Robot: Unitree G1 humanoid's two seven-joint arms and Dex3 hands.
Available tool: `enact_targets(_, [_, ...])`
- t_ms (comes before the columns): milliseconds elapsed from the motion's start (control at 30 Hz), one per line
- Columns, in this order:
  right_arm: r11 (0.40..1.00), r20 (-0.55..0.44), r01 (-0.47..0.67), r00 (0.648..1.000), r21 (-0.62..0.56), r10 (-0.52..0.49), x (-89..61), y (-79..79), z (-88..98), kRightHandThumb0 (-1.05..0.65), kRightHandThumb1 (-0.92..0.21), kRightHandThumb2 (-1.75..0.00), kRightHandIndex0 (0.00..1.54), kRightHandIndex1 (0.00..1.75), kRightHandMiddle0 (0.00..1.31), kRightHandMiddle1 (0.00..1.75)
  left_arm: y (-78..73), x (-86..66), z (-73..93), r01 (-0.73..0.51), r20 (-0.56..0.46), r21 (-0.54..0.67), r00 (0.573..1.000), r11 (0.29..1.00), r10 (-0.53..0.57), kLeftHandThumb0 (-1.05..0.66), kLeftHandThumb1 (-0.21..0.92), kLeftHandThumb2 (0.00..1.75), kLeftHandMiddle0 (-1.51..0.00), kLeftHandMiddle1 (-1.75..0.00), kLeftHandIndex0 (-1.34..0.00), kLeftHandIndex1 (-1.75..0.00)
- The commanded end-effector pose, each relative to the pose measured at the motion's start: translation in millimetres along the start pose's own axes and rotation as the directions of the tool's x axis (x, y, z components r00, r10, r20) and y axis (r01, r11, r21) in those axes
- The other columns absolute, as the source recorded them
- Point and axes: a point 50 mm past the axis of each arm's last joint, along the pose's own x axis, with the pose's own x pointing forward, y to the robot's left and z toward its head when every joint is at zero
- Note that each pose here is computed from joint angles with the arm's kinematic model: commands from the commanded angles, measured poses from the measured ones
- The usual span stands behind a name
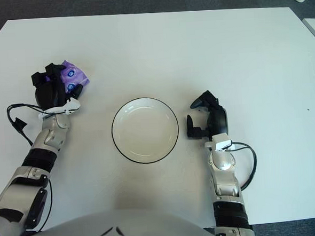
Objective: Put the tissue paper into the plate.
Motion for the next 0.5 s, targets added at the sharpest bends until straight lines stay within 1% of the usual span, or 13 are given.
enact_targets(0, [1.000, -0.092, 0.006, 0.996, -0.012, -0.007, -10.3, -5.7, -12.8, -0.01, 0.02, -1.66, 0.92, 1.62, 0.61, 1.75, -44.5, -55.4, -29.4, 0.268, -0.171, 0.004, 0.949, 0.963, -0.264, -0.71, 0.21, 1.13, -0.70, -1.75, -0.44, -1.75])
enact_targets(167, [1.000, -0.094, 0.008, 0.996, -0.013, -0.009, -10.0, -5.6, -12.1, -0.01, 0.02, -1.66, 0.93, 1.62, 0.61, 1.75, -42.5, -53.5, -27.3, 0.254, -0.179, 0.001, 0.952, 0.967, -0.250, -0.63, 0.18, 1.18, -0.76, -1.75, -0.50, -1.75])
enact_targets(333, [1.000, -0.095, 0.009, 0.995, -0.017, -0.011, -9.5, -5.5, -11.8, -0.01, 0.01, -1.67, 0.92, 1.63, 0.61, 1.75, -42.0, -53.1, -26.8, 0.251, -0.183, -0.003, 0.952, 0.968, -0.247, -0.59, 0.18, 1.20, -0.78, -1.75, -0.51, -1.75])
enact_targets(367, [1.000, -0.095, 0.009, 0.995, -0.018, -0.011, -9.5, -5.5, -11.8, -0.01, 0.01, -1.67, 0.92, 1.63, 0.61, 1.75, -41.6, -52.9, -26.7, 0.250, -0.183, -0.004, 0.952, 0.968, -0.246, -0.56, 0.21, 1.26, -0.79, -1.75, -0.56, -1.75])
enact_targets(467, [1.000, -0.095, 0.007, 0.995, -0.019, -0.009, -8.8, -5.5, -12.3, -0.01, 0.01, -1.66, 0.92, 1.63, 0.61, 1.75, -41.4, -52.1, -26.5, 0.248, -0.180, -0.004, 0.953, 0.969, -0.245, -0.52, 0.24, 1.34, -0.83, -1.75, -0.62, -1.75])
